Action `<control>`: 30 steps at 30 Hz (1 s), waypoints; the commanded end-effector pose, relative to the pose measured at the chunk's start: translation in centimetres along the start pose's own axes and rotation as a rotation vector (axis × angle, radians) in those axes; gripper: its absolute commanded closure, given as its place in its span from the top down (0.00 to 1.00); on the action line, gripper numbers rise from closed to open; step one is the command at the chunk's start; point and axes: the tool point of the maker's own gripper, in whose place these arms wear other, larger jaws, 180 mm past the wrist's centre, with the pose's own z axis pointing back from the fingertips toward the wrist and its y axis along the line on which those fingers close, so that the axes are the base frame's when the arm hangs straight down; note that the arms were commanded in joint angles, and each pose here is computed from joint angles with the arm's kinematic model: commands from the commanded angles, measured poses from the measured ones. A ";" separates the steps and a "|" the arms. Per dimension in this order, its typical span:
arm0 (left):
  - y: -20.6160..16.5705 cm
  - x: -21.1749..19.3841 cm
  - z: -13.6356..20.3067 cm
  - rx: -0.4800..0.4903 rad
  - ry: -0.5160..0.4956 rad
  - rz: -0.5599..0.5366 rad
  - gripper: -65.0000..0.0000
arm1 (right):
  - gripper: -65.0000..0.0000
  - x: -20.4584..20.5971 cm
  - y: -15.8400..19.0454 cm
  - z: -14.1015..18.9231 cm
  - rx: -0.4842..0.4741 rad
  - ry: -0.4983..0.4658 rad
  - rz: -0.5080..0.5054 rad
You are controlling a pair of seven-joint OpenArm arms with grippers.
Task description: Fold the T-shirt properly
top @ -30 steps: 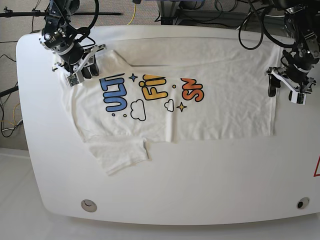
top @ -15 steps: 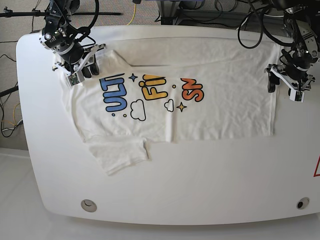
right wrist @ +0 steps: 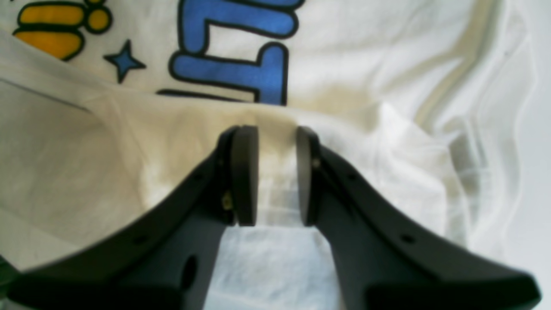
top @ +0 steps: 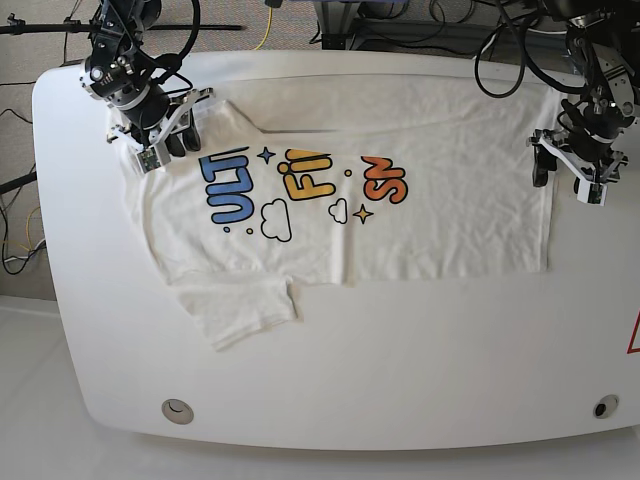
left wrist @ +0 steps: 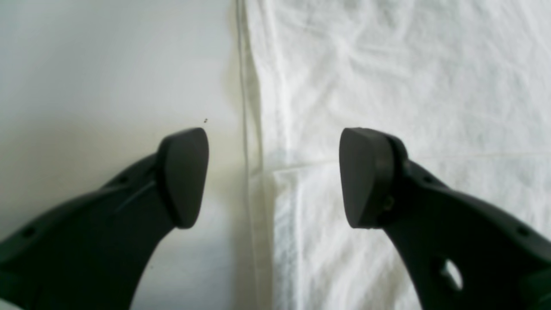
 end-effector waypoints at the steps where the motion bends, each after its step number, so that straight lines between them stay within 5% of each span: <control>1: 0.1 1.8 0.2 -0.002 -0.057 -0.020 0.69 | 0.24 1.4 -0.6 0.3 -0.011 -0.046 0.007; 30: -2.0 1.9 -3.0 -0.072 -0.037 0.021 0.67 | 0.23 1.6 -1.0 0.0 -0.026 -0.042 0.017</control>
